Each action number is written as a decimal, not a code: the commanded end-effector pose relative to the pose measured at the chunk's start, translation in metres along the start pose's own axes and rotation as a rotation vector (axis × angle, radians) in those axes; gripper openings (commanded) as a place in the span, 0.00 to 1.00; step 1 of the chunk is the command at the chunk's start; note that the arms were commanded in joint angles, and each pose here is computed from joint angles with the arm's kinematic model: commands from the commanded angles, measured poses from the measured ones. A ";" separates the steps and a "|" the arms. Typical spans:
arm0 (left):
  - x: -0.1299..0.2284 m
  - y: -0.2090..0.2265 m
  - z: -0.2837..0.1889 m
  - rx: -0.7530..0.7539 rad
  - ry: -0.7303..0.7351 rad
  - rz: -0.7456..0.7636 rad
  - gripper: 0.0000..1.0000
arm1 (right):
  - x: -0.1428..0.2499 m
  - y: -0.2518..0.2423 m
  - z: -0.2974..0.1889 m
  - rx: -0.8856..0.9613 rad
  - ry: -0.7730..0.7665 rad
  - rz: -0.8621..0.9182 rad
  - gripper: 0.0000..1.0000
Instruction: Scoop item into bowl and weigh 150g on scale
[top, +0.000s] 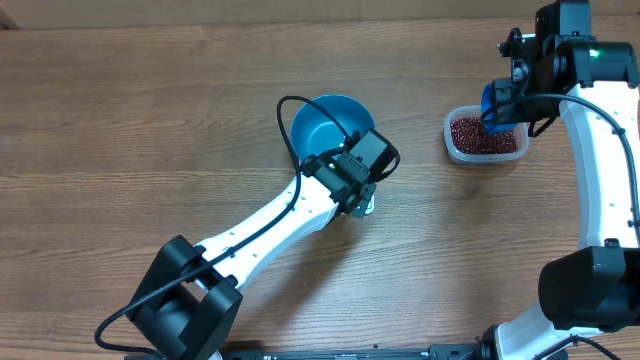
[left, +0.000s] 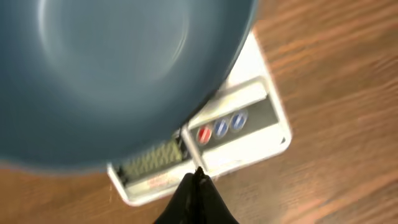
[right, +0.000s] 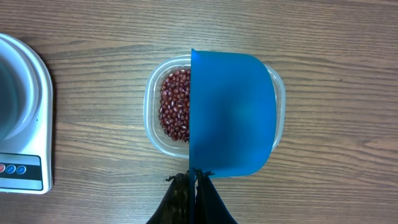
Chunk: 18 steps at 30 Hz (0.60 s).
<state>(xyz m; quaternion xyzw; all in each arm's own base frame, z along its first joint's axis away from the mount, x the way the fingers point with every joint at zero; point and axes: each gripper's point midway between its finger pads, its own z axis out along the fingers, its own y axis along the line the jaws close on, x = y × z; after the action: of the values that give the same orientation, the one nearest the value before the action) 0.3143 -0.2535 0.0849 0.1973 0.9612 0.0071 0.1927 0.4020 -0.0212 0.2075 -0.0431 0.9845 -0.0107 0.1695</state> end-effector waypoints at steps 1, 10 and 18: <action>0.007 0.014 -0.009 -0.016 0.046 -0.197 0.04 | -0.001 -0.001 0.001 0.001 -0.003 0.007 0.04; 0.015 0.018 -0.006 0.042 0.110 -0.284 0.04 | -0.001 -0.001 0.001 0.001 -0.003 0.006 0.04; 0.011 0.018 -0.006 0.050 0.096 -0.227 0.04 | 0.000 -0.001 0.001 0.000 0.001 0.006 0.04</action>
<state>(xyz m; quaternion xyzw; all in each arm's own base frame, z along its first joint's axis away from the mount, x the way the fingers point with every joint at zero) 0.3042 -0.2264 0.0755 0.0779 0.9890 -0.0130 0.1252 0.4015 -0.0212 0.2073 -0.0433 0.9847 -0.0108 0.1684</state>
